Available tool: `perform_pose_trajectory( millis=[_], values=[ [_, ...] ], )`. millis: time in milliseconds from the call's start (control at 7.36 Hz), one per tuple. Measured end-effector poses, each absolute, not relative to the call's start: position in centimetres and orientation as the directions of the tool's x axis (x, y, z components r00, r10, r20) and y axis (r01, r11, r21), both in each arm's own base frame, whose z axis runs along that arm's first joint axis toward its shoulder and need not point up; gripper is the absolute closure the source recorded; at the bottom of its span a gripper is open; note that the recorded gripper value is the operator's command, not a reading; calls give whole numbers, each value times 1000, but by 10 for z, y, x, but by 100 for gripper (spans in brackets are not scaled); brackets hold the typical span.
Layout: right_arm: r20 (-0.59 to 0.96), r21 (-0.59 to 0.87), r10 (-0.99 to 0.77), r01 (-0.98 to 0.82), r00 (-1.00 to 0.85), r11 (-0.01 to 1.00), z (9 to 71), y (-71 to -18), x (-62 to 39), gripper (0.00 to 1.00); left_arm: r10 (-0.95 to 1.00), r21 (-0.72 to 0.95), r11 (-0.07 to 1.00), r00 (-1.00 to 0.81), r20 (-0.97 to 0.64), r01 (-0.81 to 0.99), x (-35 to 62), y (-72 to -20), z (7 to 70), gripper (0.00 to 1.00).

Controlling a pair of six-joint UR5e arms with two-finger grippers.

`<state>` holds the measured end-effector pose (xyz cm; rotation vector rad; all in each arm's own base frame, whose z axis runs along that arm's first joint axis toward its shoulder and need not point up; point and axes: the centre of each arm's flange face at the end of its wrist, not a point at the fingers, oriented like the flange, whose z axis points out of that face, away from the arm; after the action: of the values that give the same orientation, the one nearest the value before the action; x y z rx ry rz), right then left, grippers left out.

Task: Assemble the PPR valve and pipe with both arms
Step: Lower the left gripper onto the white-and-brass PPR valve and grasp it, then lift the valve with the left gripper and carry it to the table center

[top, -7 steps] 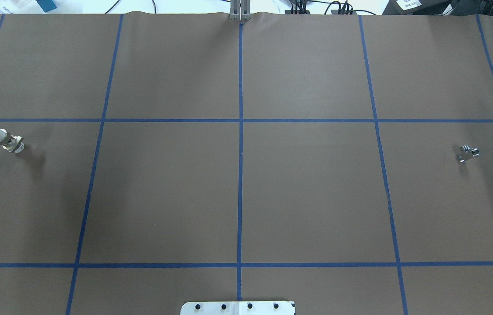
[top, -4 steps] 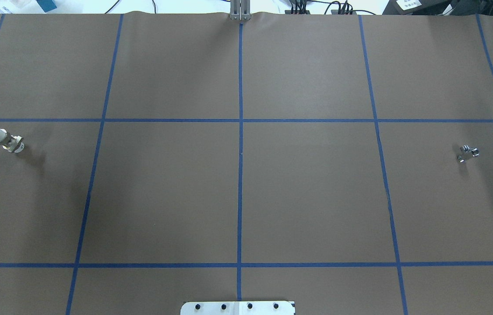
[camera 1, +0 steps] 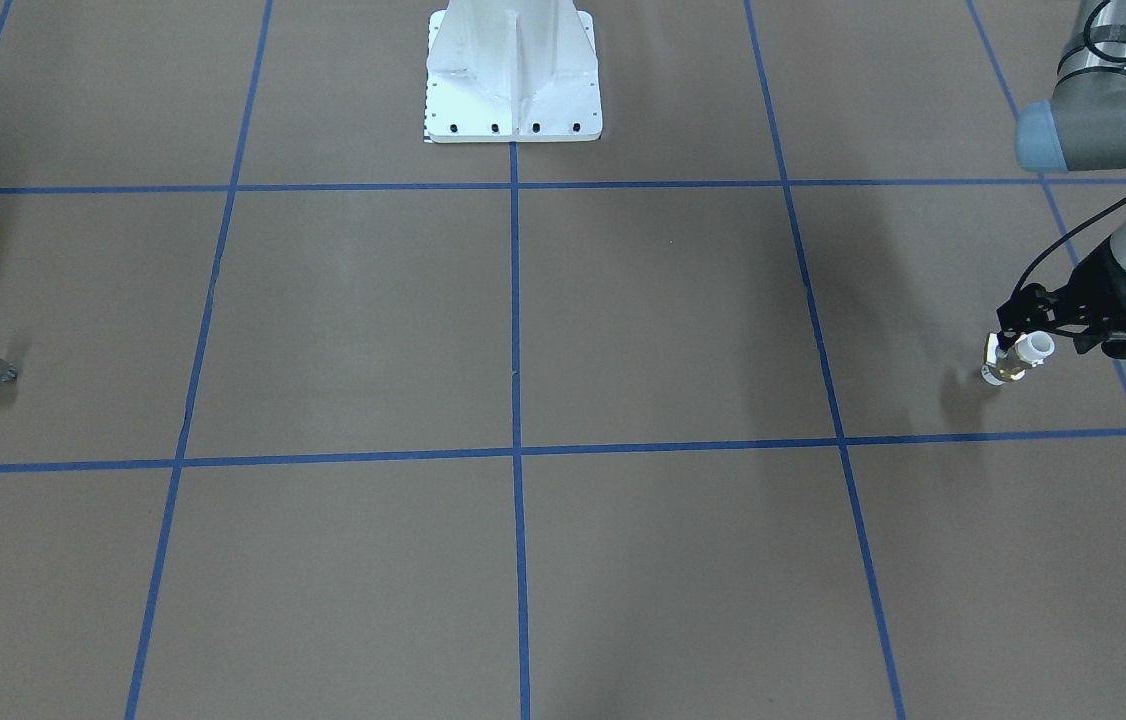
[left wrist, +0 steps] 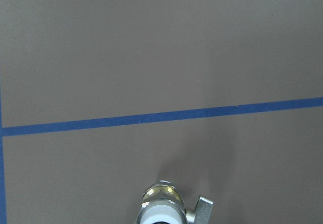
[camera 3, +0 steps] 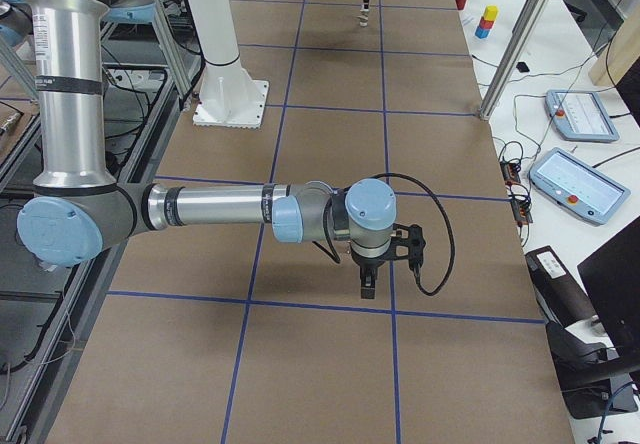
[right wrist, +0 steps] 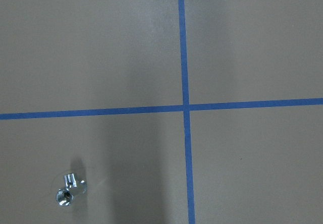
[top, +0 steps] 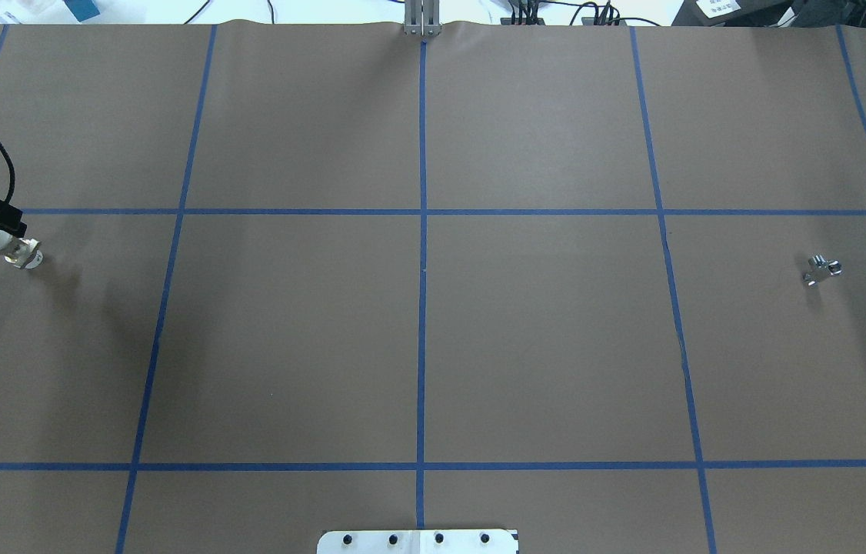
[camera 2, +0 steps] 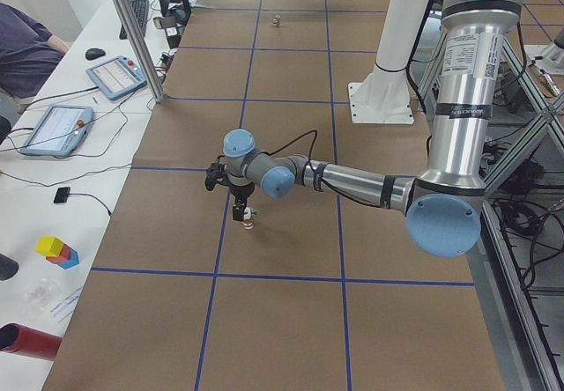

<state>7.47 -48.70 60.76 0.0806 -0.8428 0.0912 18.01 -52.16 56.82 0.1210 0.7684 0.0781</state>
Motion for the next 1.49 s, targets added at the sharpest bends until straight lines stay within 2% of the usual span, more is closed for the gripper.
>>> perform_pose_trajectory(
  millis=[136,272,543,815,1223,1495],
  values=[
    [749,34,48,-111,661,993,607,-488,74,1,117,138,990,717,-687,-29,183,-523,576,1],
    [749,34,47,-110,661,993,606,-488,73,1,117,138,990,717,-687,-30,185,-524,579,10],
    [749,35,44,-106,661,994,605,-489,71,1,115,134,990,715,-690,-30,185,-524,581,51],
    [749,34,41,-100,661,994,604,-491,67,1,112,127,991,715,-690,-32,186,-524,582,100],
    [754,40,32,-94,656,995,600,-494,64,1,108,119,992,711,-695,-35,187,-526,566,100],
    [764,45,22,-88,645,995,595,-499,61,1,79,64,997,721,-689,-48,202,-554,484,100]
  ],
)
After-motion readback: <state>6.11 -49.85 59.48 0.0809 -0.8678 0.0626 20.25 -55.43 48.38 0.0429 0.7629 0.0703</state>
